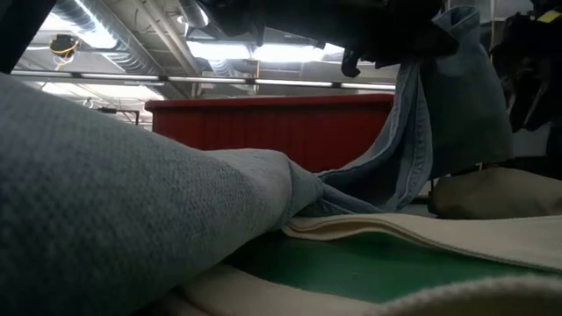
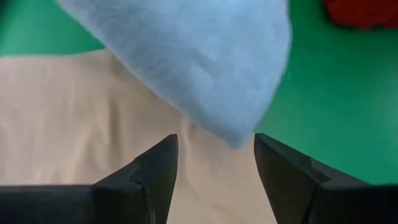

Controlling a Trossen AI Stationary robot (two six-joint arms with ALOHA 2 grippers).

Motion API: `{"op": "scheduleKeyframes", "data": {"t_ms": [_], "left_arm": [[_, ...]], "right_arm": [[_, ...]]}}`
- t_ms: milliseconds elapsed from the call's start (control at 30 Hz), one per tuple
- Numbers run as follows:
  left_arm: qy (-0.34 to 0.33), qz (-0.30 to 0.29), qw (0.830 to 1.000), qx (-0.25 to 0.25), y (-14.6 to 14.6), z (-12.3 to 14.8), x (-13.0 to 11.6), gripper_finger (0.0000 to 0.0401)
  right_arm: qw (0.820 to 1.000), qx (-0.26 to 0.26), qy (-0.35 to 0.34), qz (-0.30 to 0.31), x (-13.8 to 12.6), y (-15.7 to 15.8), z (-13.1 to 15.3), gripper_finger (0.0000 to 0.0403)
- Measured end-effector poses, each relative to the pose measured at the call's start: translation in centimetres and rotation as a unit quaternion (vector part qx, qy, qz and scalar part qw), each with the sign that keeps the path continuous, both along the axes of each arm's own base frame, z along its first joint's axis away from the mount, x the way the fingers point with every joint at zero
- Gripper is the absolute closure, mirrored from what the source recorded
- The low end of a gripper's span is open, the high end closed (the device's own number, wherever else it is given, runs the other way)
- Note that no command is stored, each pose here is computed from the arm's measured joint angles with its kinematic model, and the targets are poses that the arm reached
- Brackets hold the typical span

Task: Fold Laundry from Bin
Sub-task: Fold the light blue pants

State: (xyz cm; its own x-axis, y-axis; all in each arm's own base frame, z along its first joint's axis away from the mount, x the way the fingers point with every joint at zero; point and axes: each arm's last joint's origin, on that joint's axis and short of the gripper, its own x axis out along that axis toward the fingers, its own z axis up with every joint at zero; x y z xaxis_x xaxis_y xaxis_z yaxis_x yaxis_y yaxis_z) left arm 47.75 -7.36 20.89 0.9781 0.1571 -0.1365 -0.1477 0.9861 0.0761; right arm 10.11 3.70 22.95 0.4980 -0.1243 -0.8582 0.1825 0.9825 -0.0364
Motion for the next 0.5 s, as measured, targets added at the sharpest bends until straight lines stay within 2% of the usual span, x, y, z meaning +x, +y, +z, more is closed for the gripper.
{"op": "scheduleKeyframes", "data": {"t_ms": [67, 500], "left_arm": [[0.000, 0.000, 1.000, 0.000, 0.0, 0.0, 0.0, 0.0372], [0.000, 0.001, 1.000, 0.000, 0.0, 0.0, 0.0, 0.0372]], "right_arm": [[1.000, -0.014, 0.006, 0.019, 0.5, 0.2, -0.2, 0.0190], [0.994, -0.074, 0.081, -0.002, 2.6, 1.0, -2.2, 0.0190]]}}
